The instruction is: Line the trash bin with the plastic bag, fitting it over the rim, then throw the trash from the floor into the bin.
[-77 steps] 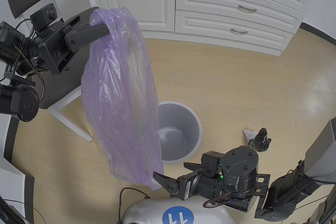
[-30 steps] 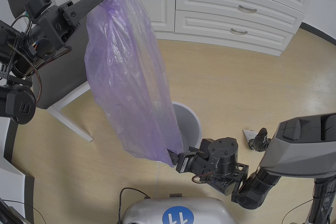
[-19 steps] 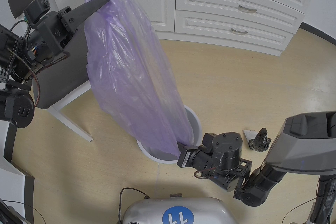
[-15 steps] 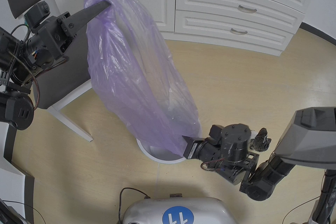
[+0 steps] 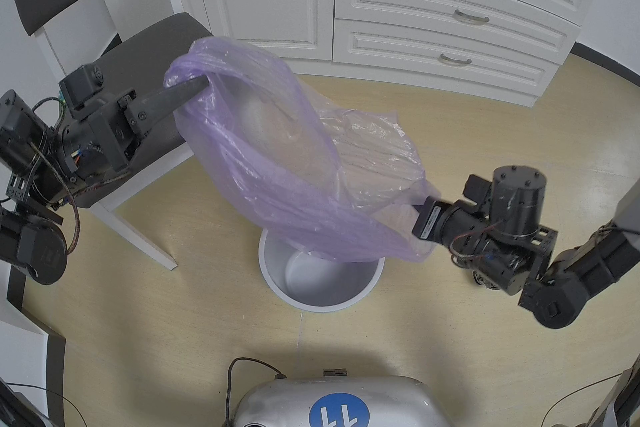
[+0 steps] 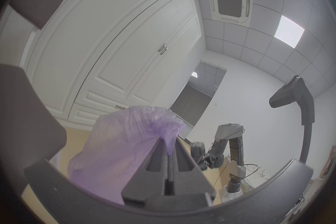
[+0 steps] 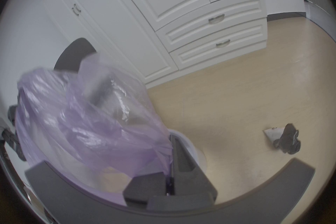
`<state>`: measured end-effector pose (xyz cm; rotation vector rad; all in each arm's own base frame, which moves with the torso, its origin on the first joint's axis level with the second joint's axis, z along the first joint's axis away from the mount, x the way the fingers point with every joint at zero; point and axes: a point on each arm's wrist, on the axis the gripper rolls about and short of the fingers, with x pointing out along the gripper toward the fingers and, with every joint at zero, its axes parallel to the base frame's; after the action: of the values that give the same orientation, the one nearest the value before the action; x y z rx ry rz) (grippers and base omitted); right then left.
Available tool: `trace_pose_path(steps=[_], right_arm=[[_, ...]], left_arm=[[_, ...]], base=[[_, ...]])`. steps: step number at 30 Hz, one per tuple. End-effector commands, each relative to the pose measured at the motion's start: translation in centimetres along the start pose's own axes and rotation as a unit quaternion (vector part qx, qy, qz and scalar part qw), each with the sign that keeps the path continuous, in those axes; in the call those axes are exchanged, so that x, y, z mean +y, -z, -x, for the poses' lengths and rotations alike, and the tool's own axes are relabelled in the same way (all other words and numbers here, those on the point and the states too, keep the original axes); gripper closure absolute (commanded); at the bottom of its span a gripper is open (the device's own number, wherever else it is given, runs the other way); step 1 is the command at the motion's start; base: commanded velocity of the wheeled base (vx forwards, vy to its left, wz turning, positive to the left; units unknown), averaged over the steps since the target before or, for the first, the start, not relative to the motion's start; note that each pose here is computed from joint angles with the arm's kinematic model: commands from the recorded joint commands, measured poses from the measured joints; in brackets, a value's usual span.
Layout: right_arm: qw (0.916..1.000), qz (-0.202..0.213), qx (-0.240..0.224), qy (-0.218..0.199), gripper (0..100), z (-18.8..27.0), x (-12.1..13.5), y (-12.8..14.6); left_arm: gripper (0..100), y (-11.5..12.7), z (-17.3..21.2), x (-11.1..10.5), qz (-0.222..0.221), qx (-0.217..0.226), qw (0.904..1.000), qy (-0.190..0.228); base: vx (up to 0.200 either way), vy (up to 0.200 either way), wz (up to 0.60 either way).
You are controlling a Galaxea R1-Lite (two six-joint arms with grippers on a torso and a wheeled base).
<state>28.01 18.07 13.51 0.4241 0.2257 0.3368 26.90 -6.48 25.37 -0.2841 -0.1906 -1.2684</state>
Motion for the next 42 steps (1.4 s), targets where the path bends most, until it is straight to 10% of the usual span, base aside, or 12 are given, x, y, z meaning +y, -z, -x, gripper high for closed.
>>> trace_pose_path(steps=[1,12,18,23,35,42], right_arm=[[0.9980,-0.013,-0.060,-0.010,100,3.1,0.6,-5.1],[0.9971,-0.013,-0.070,-0.026,100,5.7,1.8,-6.3],[0.9971,-0.008,-0.060,-0.047,100,6.6,3.5,-5.3],[0.9975,0.020,-0.063,-0.025,100,6.5,3.6,-4.9],[0.9875,0.137,-0.069,0.037,100,7.4,3.4,-3.5],[0.9666,0.249,-0.046,0.042,100,6.7,3.9,-2.0]], left_arm=[[100,2.1,0.7,0.2,0.040,0.020,0.9989,-0.014],[100,5.3,0.3,3.2,0.073,0.034,0.9958,-0.043],[100,6.9,-2.1,3.3,-0.018,-0.029,0.9835,-0.178],[100,7.2,-2.1,2.5,-0.042,-0.025,0.9794,-0.196],[100,7.8,-0.7,-1.9,-0.045,0.016,0.9812,-0.187],[100,4.9,-0.9,-3.4,0.005,0.090,0.9711,-0.221]], base=[[0.000,0.000,0.00],[0.000,0.000,0.00],[0.000,0.000,0.00],[0.000,0.000,0.00],[0.000,0.000,0.00],[0.000,0.000,0.00]])
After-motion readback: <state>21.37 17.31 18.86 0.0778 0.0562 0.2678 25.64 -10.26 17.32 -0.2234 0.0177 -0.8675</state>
